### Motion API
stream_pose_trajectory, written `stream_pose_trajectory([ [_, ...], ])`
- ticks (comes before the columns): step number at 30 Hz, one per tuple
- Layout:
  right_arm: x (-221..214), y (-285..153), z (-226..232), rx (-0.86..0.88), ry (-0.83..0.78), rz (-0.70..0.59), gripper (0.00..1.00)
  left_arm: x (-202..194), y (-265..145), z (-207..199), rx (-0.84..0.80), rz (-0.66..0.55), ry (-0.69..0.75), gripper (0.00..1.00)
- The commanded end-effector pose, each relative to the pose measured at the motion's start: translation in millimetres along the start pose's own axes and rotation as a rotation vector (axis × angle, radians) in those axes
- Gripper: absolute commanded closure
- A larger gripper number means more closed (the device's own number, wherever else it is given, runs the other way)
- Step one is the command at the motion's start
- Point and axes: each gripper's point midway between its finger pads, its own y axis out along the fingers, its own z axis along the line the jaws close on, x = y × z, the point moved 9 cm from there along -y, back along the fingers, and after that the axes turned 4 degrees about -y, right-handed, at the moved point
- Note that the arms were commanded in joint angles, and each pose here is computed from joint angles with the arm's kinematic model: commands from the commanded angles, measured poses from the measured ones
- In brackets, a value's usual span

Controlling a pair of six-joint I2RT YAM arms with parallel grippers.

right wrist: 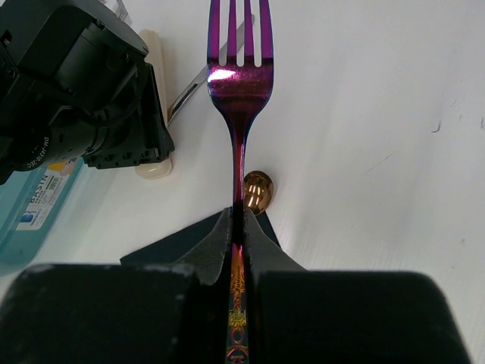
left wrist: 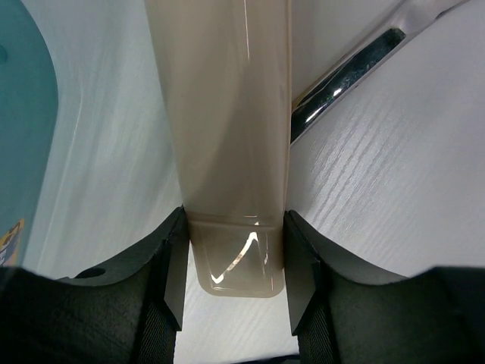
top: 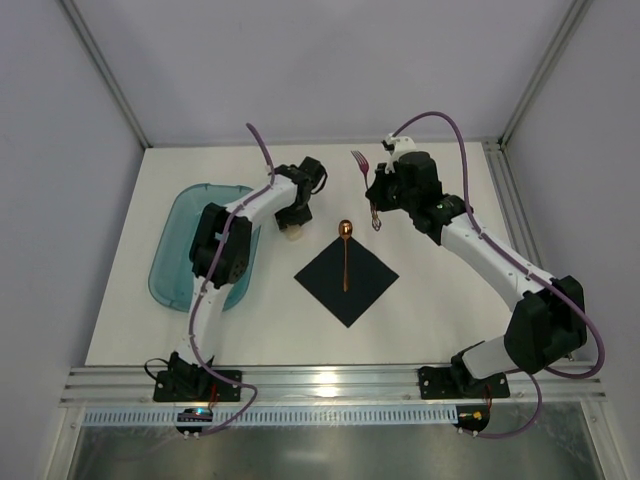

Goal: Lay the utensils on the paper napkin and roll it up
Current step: Pick up the container from the center of the board.

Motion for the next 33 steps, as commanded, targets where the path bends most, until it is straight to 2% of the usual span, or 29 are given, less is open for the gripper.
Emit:
stream_pose_trajectory([
  [1, 23, -14, 5, 0.013, 0.002, -0.099, 0.96, 12, -24, 0, -0.059, -0.042, -0.024, 0.81],
  [3, 24, -13, 7, 0.024, 0.016, -0.096, 0.96, 17, -36, 0, -0.089, -0.054, -0.021, 0.89],
  [6, 23, -10, 9, 0.035, 0.040, -0.081, 0.96, 23, -57, -1, -0.184, -0.073, -0.024, 0.95],
  [8, 22, -7, 9, 0.045, 0.050, -0.074, 0.96, 21, -71, 0, -0.277, -0.066, 0.014, 0.98],
  [9, 20, -4, 11, 0.058, 0.056, -0.070, 0.96, 23, -81, -7, -0.384, -0.069, 0.009, 1.00],
  [11, 16, 4, 10, 0.061, 0.070, -0.049, 0.96, 20, -91, -10, -0.495, -0.066, 0.038, 1.00],
  [12, 15, 6, 10, 0.058, 0.086, -0.041, 0.96, 12, -98, -5, -0.587, -0.015, 0.056, 1.00],
  [13, 13, 11, 10, 0.056, 0.094, -0.029, 0.96, 15, -105, -14, -0.712, -0.027, 0.050, 1.00],
  [15, 10, 15, 10, 0.058, 0.108, -0.017, 0.96, 18, -106, -12, -0.841, 0.011, 0.012, 1.00],
  [16, 9, 17, 10, 0.057, 0.119, -0.011, 0.96, 15, -108, -14, -0.958, 0.036, 0.006, 0.99],
  [18, 6, 23, 10, 0.059, 0.130, 0.007, 0.96, 10, -99, -7, -1.058, 0.145, -0.049, 0.97],
  [20, 2, 29, 9, 0.056, 0.141, 0.019, 0.96, 15, -104, -11, -1.204, 0.154, -0.086, 0.97],
  [23, -3, 41, 7, 0.093, 0.189, 0.036, 0.96, 15, -116, -9, -1.346, 0.141, -0.073, 0.99],
  [26, 1, 51, 3, 0.131, 0.269, 0.027, 0.96, 18, -126, -7, -1.414, 0.122, -0.057, 0.99],
  [29, -2, 66, -1, 0.169, 0.347, 0.054, 0.96, 16, -123, -5, -1.474, 0.173, -0.066, 0.99],
  [30, -7, 76, -2, 0.176, 0.360, 0.079, 0.96, 19, -127, -7, -1.546, 0.141, -0.057, 0.99],
  [33, -9, 90, 0, 0.215, 0.389, 0.100, 0.96, 16, -124, -7, -1.675, 0.200, -0.086, 0.99],
])
